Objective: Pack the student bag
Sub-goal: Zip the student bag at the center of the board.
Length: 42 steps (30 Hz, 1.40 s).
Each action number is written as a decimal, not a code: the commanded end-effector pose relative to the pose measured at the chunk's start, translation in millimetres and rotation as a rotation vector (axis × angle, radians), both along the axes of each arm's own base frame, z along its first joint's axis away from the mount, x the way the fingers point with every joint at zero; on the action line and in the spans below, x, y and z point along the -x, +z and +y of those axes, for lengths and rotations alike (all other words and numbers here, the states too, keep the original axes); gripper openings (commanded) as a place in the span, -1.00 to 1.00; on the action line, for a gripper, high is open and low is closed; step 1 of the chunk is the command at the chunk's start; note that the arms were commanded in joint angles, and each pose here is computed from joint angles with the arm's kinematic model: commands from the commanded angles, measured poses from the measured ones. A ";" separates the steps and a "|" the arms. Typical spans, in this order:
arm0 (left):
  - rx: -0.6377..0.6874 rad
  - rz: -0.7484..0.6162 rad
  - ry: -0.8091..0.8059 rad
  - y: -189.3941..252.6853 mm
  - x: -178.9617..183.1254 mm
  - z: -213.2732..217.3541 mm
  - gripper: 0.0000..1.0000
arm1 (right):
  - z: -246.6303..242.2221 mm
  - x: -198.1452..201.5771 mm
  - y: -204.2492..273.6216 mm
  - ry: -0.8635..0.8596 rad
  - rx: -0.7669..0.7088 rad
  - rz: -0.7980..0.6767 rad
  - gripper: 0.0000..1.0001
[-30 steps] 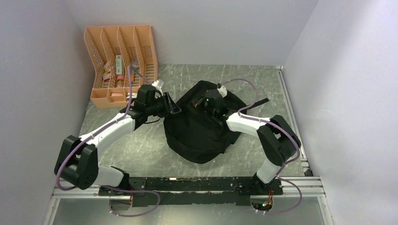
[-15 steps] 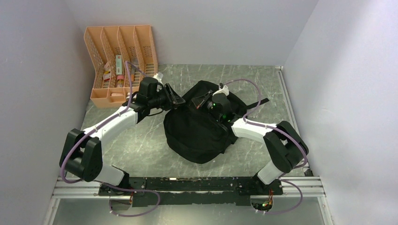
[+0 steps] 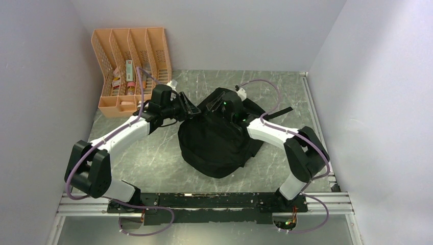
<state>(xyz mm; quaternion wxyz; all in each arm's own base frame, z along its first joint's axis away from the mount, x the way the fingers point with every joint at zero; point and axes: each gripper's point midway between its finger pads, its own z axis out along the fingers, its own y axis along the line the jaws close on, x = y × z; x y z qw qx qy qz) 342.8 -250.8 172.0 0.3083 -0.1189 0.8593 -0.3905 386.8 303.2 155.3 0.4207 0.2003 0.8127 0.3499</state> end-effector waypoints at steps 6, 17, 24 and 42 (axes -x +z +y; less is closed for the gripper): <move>-0.022 -0.027 0.018 5.8 1.9 9.7 -0.07 | 2.6 -5.1 -35.8 -0.022 0.064 0.131 -0.12; -0.028 -0.026 0.015 6.0 3.4 10.9 -0.09 | 17.2 -13.3 -56.4 0.012 0.082 0.172 -0.15; -0.026 -0.022 0.017 3.8 6.9 12.3 -0.10 | 21.6 -18.5 -60.4 0.025 0.094 0.170 -0.54; -0.022 -0.011 0.021 1.0 6.3 11.7 -0.10 | -0.8 -19.0 6.9 0.068 0.078 -0.148 -1.00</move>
